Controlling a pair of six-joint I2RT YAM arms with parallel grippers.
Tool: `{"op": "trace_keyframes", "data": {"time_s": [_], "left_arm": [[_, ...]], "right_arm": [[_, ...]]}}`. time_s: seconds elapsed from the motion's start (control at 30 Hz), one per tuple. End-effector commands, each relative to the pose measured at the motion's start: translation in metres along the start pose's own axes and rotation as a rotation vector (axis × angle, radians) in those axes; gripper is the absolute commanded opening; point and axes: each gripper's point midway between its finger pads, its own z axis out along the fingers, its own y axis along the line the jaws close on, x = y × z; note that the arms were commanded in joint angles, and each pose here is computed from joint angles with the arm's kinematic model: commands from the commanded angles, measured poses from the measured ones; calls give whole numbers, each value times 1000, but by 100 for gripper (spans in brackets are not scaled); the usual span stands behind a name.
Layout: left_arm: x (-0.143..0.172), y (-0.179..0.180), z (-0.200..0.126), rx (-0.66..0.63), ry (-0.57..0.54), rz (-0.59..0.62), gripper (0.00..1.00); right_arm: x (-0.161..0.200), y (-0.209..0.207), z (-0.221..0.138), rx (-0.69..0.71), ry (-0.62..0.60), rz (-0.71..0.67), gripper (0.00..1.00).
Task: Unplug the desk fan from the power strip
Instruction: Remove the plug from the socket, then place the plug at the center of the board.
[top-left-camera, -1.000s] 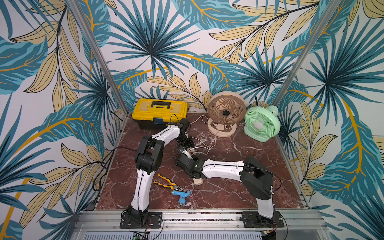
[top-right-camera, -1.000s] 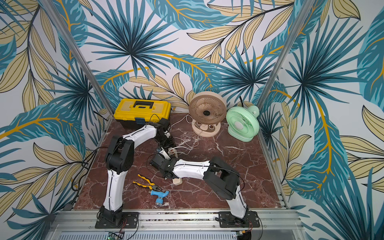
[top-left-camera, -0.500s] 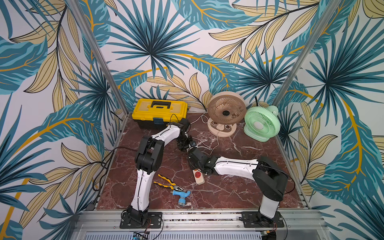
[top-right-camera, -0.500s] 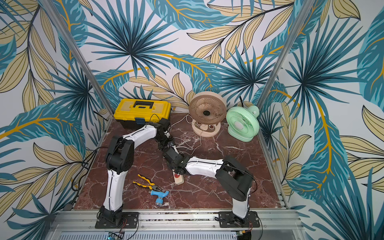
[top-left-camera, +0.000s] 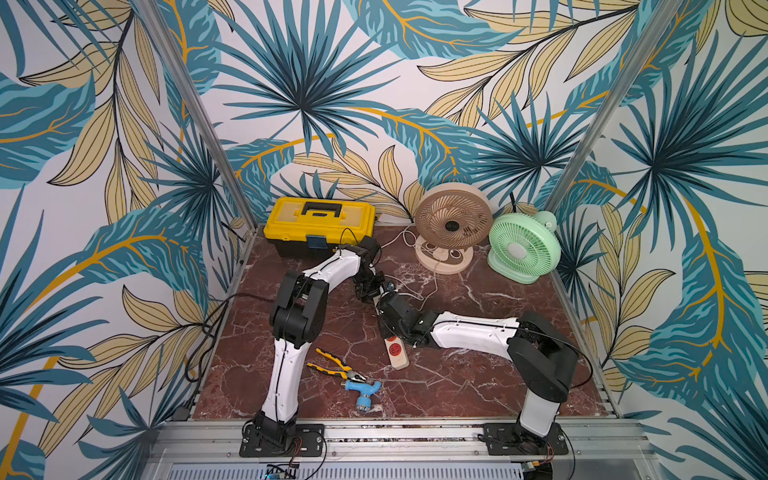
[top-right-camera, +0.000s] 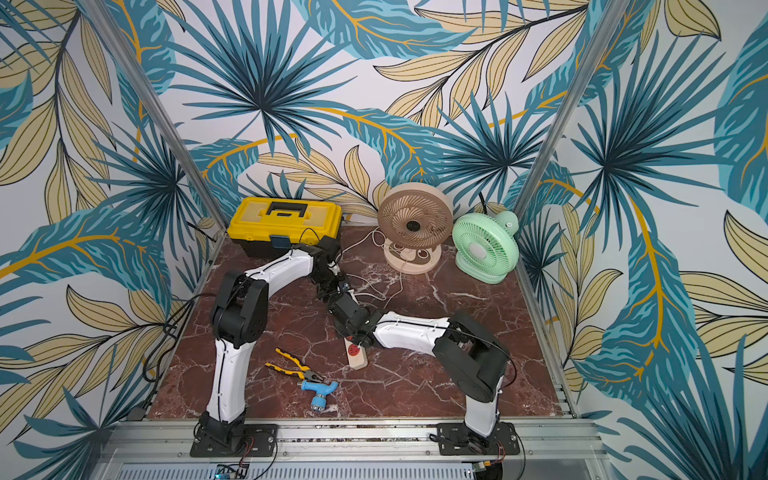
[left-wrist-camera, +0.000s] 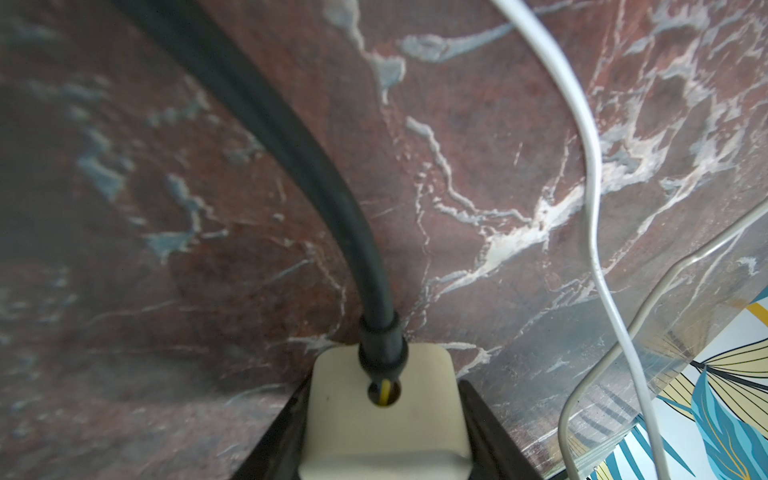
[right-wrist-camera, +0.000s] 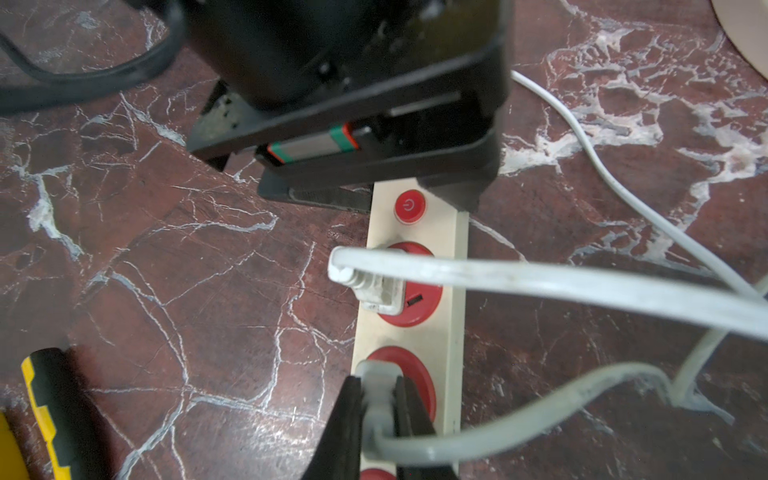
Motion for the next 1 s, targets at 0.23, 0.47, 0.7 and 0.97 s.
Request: {"op": "trace_keyframes", "data": {"time_s": [0.23, 0.47, 0.7, 0.97], "left_arm": [[1, 81, 60, -268, 33, -9, 0], [1, 81, 61, -269, 36, -8, 0], [1, 81, 61, -268, 36, -7, 0], [1, 81, 61, -266, 38, -5, 0]], "right_arm": [[-19, -25, -37, 19, -57, 93, 0], [-28, -46, -56, -32, -94, 194, 0], [-38, -87, -89, 29, -140, 217, 0], [-26, -141, -110, 162, -151, 239, 0]]}}
